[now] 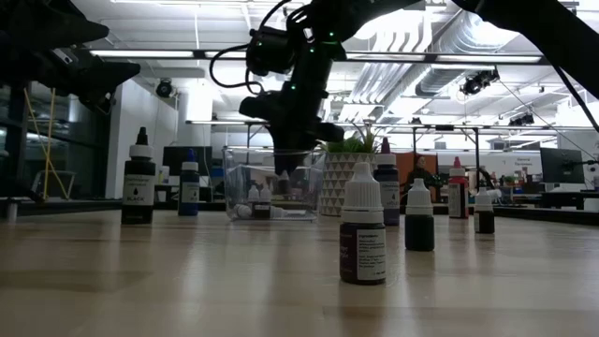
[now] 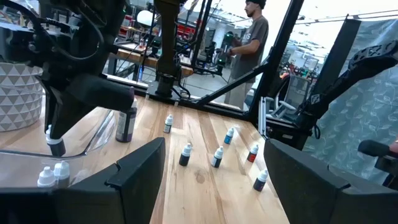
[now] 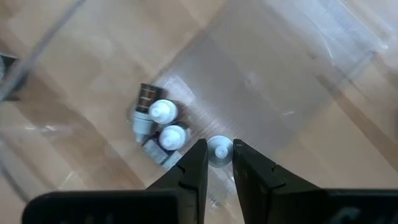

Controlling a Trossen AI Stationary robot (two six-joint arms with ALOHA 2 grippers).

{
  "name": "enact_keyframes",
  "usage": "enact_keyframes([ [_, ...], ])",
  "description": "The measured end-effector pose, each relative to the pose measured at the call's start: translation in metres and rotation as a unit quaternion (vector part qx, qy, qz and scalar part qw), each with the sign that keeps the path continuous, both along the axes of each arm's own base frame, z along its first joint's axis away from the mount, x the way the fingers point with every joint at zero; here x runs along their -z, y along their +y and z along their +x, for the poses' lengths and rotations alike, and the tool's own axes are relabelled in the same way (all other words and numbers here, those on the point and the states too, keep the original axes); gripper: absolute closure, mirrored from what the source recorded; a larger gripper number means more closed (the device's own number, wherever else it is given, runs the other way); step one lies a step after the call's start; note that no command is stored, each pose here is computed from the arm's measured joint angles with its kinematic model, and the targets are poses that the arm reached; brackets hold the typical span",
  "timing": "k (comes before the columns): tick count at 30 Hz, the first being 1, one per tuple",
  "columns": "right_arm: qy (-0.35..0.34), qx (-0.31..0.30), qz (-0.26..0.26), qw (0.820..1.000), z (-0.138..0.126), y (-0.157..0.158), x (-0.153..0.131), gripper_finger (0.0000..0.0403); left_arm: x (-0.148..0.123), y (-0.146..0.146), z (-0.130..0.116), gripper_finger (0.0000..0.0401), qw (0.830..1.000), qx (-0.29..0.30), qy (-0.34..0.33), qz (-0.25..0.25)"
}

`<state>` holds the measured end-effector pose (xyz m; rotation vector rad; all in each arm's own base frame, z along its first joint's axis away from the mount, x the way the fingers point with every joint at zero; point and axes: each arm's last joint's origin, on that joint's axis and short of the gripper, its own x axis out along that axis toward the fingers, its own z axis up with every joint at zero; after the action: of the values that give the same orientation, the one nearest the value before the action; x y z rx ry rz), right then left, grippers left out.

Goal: Pick & Place food coloring
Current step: Put the small red food coloring bottle into the transparent bin

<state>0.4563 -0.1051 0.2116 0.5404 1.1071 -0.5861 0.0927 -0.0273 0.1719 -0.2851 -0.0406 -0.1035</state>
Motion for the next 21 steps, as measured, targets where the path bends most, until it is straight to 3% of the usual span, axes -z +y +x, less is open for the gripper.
enact_keyframes([
  [21,-0.004,0.031,-0.002,1.000,0.003,0.020,0.007,0.0346,0.000,0.000,0.000,0.0130,1.000,0.000,0.000,0.000],
])
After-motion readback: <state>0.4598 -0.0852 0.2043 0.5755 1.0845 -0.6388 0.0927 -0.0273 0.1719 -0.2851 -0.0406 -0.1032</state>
